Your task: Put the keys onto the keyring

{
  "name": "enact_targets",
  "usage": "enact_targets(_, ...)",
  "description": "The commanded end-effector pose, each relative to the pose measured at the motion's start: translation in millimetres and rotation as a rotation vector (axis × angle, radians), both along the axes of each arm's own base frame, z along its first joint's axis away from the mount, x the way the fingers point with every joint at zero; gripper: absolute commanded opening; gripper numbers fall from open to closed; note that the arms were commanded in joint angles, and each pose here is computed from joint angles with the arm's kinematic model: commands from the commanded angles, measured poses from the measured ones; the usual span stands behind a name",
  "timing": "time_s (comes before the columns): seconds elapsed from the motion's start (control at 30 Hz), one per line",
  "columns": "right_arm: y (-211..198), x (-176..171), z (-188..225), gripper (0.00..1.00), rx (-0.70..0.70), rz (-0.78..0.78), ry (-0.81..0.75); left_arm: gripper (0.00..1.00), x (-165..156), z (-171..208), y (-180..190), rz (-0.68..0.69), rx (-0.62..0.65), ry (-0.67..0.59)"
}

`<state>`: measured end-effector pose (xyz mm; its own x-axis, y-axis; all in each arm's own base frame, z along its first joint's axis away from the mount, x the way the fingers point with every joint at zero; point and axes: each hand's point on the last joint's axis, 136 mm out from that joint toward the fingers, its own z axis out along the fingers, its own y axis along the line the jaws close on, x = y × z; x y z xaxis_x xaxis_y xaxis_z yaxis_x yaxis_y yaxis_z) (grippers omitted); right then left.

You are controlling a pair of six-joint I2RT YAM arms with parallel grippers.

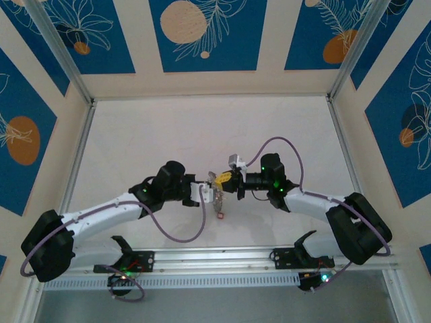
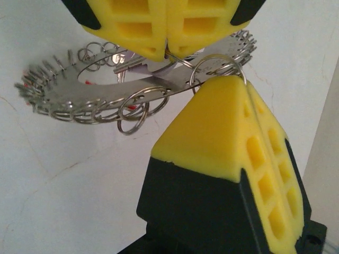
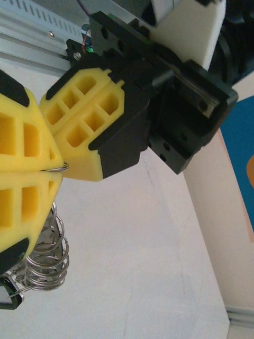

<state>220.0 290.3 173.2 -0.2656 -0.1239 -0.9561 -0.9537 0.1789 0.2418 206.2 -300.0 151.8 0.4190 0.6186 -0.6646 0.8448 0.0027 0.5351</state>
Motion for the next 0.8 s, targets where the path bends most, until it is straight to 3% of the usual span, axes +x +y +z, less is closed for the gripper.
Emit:
enact_targets(0.0,-3,22,15,0.0,0.068,-0.143,-0.014,0.0,-10,0,-5,-0.001,-0.032,0.022)
enact_targets(0.5,2,31,8,0.0,0.072,-0.33,0.011,0.0,-1,9,-5,0.119,-0.109,0.038)
enact_targets(0.6,2,30,9,0.0,0.073,-0.328,0.003,0.18,5,13,6,0.176,-0.128,0.012)
enact_targets(0.77,1,28,8,0.0,0.065,-0.312,-0.008,0.28,8,26,30,0.25,-0.197,0.03)
